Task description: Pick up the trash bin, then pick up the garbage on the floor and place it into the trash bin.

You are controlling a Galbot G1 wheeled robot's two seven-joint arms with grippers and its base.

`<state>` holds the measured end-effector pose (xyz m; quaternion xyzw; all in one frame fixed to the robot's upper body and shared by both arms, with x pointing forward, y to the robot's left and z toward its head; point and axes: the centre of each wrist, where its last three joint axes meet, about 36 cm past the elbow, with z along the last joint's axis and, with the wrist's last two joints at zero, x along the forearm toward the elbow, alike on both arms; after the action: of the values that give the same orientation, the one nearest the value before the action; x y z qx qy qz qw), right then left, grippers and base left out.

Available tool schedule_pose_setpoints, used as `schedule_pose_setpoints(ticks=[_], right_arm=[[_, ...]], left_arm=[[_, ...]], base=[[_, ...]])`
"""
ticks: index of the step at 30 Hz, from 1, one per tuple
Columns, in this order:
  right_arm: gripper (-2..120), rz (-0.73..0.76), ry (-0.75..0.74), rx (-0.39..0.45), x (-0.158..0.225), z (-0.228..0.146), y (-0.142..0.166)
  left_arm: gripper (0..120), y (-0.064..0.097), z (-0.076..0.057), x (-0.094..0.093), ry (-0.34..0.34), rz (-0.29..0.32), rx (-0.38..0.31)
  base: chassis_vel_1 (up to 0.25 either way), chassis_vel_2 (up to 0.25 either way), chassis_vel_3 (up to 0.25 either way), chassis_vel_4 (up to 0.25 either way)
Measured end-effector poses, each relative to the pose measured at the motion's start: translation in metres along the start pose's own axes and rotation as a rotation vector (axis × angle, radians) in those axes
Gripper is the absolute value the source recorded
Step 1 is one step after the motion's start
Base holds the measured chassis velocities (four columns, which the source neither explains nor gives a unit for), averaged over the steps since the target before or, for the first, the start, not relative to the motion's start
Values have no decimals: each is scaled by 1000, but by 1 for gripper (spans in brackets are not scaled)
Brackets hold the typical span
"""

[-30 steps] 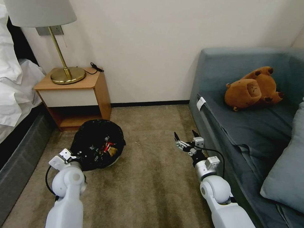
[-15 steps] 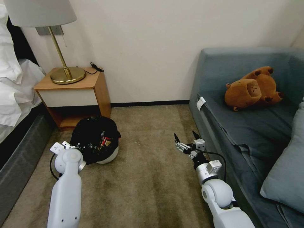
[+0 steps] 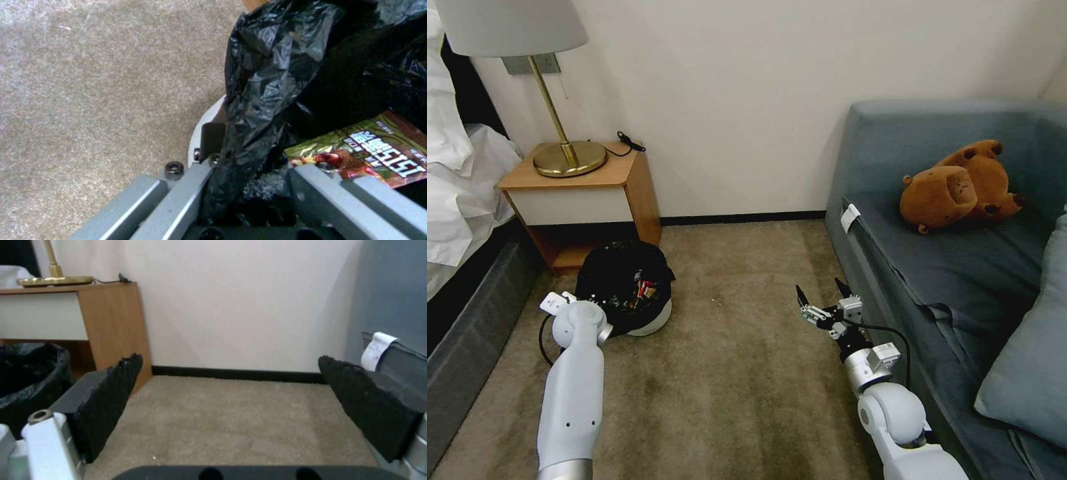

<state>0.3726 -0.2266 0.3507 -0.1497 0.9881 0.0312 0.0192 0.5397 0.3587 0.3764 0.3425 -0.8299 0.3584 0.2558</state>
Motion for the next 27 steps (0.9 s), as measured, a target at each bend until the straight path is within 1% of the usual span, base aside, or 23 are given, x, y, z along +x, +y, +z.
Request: schedule_pose_setpoints(ticks=[3,4,5,6,7,9,10,13,14,15,16,17,18,19,20,21,22,23,24,25,26,27], right_arm=[[100,-2,1,0,0,0,0],[100,-8,2,1,0,1,-1],[100,-10,2,1,0,1,-1],[100,-11,3,2,0,1,-1],[100,-11,3,2,0,1,-1],[100,-14,5,7,1,3,-2],[100,-14,5,7,1,3,-2],[100,-19,6,10,1,4,-1],[100,-19,6,10,1,4,-1],[100,-21,6,11,2,5,-1],[100,-21,6,11,2,5,-1],[100,-21,4,10,2,6,0],[100,-20,0,7,1,7,0],[100,-20,0,7,1,7,0],[100,-17,-5,1,0,8,0],[100,-14,-9,-8,-1,8,1],[100,-14,-9,-8,-1,8,1],[100,-9,-13,-12,-2,8,1],[100,-3,-20,-15,-3,9,2],[100,-3,-20,-15,-3,9,2],[100,3,-25,-19,-4,11,2],[100,7,-27,-23,-5,12,3]], left_arm=[[7,0,0,0,-4,1,-2],[15,1,-1,0,-10,3,-5],[20,1,-2,0,-12,3,-6],[25,2,-1,1,-13,3,-7],[25,2,-1,1,-13,3,-7],[36,5,0,4,-16,17,-11],[36,5,0,4,-16,17,-11],[48,12,2,10,-17,49,-32],[48,12,2,10,-17,49,-32],[54,16,2,16,-26,76,-51],[54,16,2,16,-26,76,-51],[62,21,4,22,-46,111,-76],[68,26,6,31,-72,157,-108],[68,26,6,31,-72,157,-108],[74,33,8,46,-107,211,-151],[79,40,12,57,-136,248,-192],[79,40,12,57,-136,248,-192],[85,45,16,67,-185,277,-247],[89,50,19,76,-271,300,-329],[89,50,19,76,-271,300,-329],[94,56,24,86,-349,342,-413],[95,60,31,97,-385,400,-470]], base=[[0,0,0,0],[0,0,0,0],[0,0,0,0],[0,0,0,0],[0,0,0,0],[0,0,0,0],[0,0,0,0],[0,0,0,0],[0,0,0,0],[0,0,0,0],[0,0,0,0],[0,0,0,0],[0,0,0,0],[0,0,0,0],[0,0,0,0],[0,0,0,0],[0,0,0,0],[0,0,0,0],[0,0,0,0],[0,0,0,0],[0,0,0,0],[0,0,0,0]])
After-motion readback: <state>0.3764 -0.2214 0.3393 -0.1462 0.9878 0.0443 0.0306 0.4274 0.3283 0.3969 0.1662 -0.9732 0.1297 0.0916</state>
